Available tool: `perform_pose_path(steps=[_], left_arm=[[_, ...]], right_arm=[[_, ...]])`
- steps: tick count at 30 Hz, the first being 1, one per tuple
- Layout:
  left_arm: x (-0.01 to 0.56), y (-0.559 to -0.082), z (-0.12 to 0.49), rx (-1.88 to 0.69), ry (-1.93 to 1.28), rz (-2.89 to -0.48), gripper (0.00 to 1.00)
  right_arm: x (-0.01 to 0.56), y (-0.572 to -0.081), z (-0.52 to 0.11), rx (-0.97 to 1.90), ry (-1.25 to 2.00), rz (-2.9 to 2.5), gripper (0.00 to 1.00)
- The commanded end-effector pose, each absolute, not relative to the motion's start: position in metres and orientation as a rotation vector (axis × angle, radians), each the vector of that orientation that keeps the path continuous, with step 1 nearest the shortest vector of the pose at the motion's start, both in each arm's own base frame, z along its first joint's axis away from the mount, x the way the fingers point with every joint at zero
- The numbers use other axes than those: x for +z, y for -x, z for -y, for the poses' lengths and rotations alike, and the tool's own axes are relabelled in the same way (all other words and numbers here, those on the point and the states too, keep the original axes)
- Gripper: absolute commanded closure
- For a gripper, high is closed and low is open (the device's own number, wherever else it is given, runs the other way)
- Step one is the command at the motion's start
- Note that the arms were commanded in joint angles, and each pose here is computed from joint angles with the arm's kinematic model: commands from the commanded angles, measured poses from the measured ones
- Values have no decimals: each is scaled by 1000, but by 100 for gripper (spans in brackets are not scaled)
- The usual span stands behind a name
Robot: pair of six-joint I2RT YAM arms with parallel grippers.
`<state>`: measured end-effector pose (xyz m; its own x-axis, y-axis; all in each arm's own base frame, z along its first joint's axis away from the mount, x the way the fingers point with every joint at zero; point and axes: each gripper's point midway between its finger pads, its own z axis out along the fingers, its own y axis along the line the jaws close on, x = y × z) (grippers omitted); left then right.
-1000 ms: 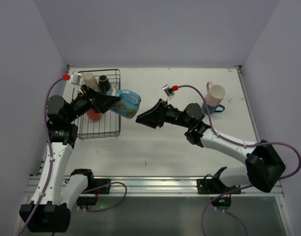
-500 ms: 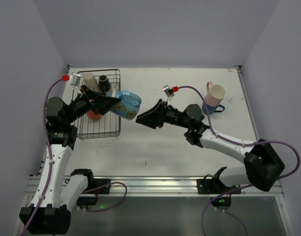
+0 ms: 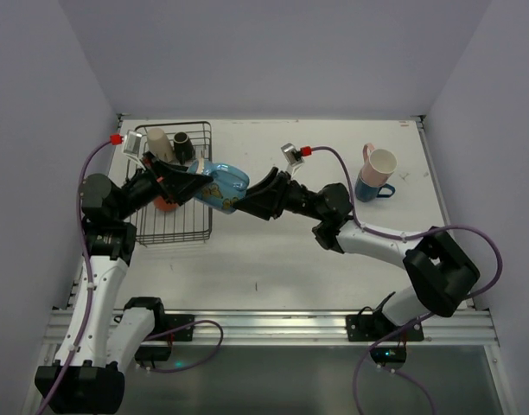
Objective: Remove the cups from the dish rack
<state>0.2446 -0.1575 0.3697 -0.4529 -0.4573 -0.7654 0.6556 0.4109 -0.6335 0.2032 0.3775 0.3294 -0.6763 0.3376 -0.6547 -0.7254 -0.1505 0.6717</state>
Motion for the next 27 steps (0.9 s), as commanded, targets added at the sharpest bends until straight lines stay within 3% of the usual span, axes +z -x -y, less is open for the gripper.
perform_pose_path(steps=[1,7,15,18,22,26,27], left_arm=[[395,-231,160,-1308,-239,-1481,100],[386,-230,160,-1315,-227,-1490,100],[376,-228,161,-1346,-221,-1498,100],[370,-229,162,-1355,-216,-1508,100],[365,-230,162,-1356,-217,-1518,100],[365,-232,163,-1356,-236,-1524,100],[363,-234,162,-1350,-226,-1536,88]], right_arm=[[380,-197,-372,1963,492,-1161,50],[397,-204,-378,2013,465,-1112,54],[399,-212,-383,2007,450,-1130,72],[402,-210,-384,2011,463,-1121,79],[406,-208,-384,2013,481,-1117,100],[403,-204,-381,1989,502,-1154,100],[396,-204,-382,1967,510,-1184,100]])
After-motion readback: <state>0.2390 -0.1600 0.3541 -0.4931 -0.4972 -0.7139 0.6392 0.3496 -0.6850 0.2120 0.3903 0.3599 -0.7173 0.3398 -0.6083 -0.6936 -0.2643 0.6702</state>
